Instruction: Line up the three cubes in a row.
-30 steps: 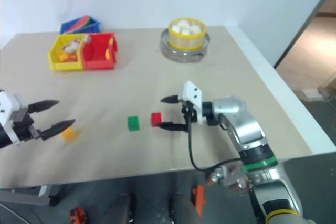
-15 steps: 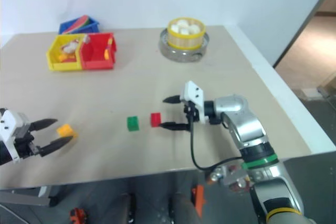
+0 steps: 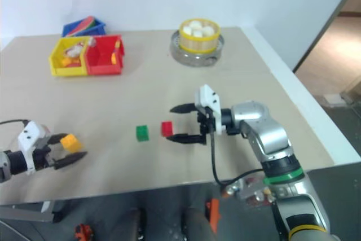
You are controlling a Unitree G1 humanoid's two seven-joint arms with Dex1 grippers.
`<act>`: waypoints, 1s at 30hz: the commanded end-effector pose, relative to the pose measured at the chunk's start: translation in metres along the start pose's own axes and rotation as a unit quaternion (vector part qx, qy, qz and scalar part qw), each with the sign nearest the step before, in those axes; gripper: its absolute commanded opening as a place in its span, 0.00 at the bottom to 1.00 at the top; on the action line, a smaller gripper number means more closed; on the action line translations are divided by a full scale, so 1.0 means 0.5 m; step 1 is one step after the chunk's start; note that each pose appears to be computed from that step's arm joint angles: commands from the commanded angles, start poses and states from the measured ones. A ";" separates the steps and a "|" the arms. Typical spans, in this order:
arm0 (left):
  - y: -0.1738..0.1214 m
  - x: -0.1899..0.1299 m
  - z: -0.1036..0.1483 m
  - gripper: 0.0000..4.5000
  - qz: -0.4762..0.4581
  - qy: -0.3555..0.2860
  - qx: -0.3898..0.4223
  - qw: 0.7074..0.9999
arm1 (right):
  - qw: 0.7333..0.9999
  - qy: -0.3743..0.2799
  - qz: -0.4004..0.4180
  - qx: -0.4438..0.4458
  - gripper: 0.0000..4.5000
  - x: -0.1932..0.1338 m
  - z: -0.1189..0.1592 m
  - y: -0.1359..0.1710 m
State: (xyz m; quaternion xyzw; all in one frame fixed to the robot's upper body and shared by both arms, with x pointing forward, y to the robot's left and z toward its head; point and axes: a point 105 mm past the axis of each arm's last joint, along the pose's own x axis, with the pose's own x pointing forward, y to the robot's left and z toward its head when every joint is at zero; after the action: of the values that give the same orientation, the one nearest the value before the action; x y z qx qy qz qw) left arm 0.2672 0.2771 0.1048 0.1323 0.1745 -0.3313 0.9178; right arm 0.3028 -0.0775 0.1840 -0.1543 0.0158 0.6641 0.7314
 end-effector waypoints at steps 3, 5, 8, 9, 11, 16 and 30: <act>0.010 0.007 0.004 0.74 -0.003 0.013 0.004 1.000 | 0.999 -0.001 -0.025 -0.033 1.00 -0.019 0.021 -0.010; 0.012 0.010 0.003 0.59 0.001 0.013 0.003 1.000 | 0.999 0.000 -0.026 -0.034 1.00 -0.020 0.021 -0.010; 0.006 0.011 -0.002 0.35 -0.009 0.022 0.002 1.000 | 0.999 0.001 -0.027 -0.035 1.00 -0.019 0.021 -0.009; 0.004 0.011 -0.004 0.30 -0.012 0.025 0.002 1.000 | 0.999 0.002 -0.028 -0.036 1.00 -0.018 0.021 -0.009; -0.005 0.006 -0.004 0.31 -0.024 0.025 -0.009 0.999 | 0.999 0.003 -0.031 -0.038 1.00 -0.019 0.022 -0.011; -0.009 0.014 0.031 0.31 -0.036 0.002 0.035 0.999 | 0.998 0.005 -0.035 -0.045 1.00 -0.019 0.025 -0.017; -0.099 0.158 0.135 0.31 -0.236 0.004 0.152 0.960 | 0.997 0.007 -0.048 -0.055 1.00 -0.011 0.022 -0.036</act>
State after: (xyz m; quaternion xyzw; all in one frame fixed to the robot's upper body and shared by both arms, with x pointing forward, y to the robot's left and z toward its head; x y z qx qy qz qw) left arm 0.3056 0.1704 0.1241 0.2156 0.1562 -0.5586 0.7856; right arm 0.3177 -0.0814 0.1861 -0.1876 0.0030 0.6318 0.7521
